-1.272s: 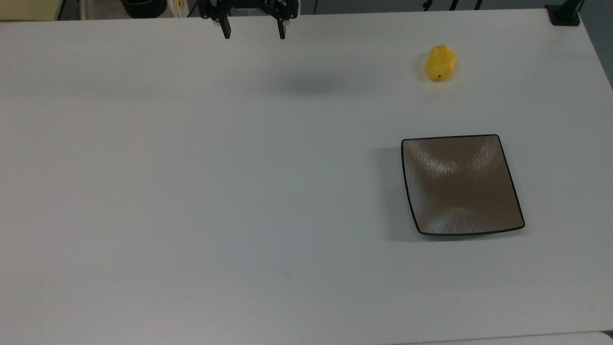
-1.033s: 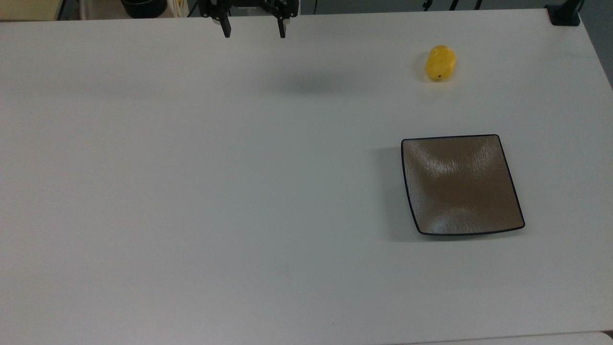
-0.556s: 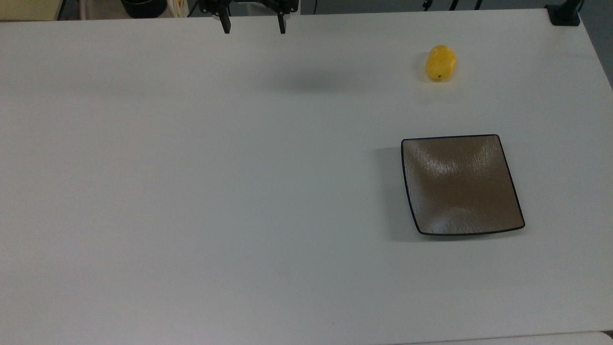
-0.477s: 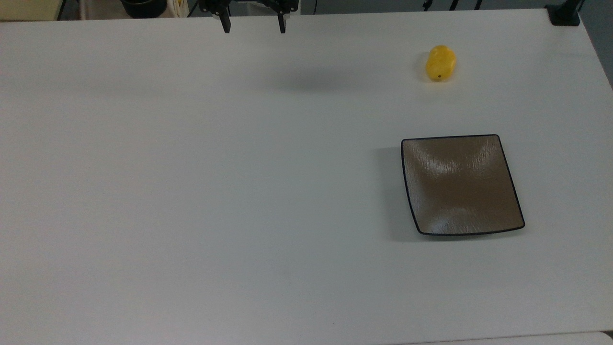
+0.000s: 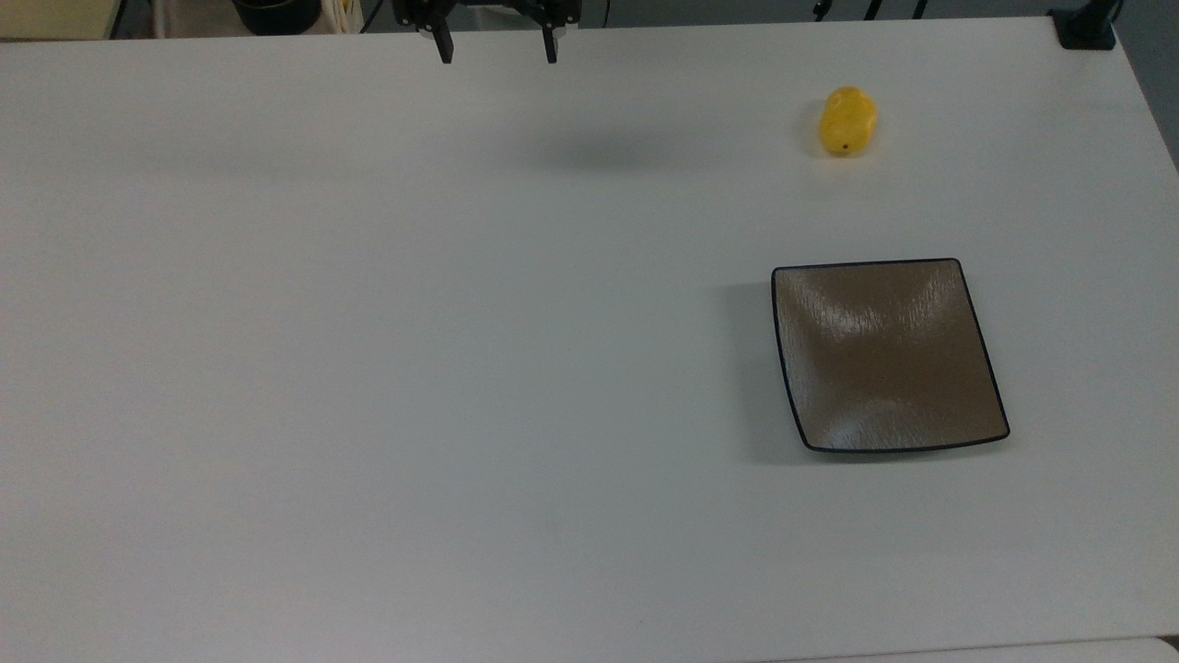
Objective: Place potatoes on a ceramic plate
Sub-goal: 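Move the open gripper over the yellow potato and lower it, then close the gripper on the yellow potato, then lift the potato, carry it over the brown plate and lower it, then open the gripper to release the potato onto the plate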
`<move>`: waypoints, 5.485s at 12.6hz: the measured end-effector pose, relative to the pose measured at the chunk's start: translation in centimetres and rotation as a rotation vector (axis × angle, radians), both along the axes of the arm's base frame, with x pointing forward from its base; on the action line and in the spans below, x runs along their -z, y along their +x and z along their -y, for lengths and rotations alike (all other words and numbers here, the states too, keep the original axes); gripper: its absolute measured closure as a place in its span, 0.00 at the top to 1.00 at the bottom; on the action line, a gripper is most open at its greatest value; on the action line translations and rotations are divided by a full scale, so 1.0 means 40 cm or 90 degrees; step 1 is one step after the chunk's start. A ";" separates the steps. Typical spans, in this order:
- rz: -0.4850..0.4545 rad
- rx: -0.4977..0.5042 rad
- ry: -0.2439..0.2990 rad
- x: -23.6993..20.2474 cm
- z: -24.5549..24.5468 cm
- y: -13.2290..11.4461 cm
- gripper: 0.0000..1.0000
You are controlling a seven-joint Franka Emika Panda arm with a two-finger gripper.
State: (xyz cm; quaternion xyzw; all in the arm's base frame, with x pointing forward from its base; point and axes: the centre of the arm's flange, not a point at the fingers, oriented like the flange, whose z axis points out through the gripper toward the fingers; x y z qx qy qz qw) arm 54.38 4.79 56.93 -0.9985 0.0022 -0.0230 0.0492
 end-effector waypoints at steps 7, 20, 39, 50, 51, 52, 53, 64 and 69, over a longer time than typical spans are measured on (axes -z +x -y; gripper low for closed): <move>-0.034 -0.116 0.038 0.048 -0.289 -0.065 1.00; -0.152 -0.009 0.031 0.398 -0.886 -0.280 1.00; -0.116 0.008 0.074 0.486 -0.946 -0.201 0.66; 0.154 0.092 0.192 0.361 -0.838 0.135 0.66; 0.158 0.095 0.194 0.382 -0.839 0.146 0.66; 0.158 0.096 0.195 0.394 -0.840 0.150 0.70; 0.159 0.098 0.195 0.397 -0.836 0.155 0.84; 0.064 0.031 0.079 0.290 -0.666 0.149 1.00; -0.060 -0.059 -0.052 0.294 -0.455 0.061 1.00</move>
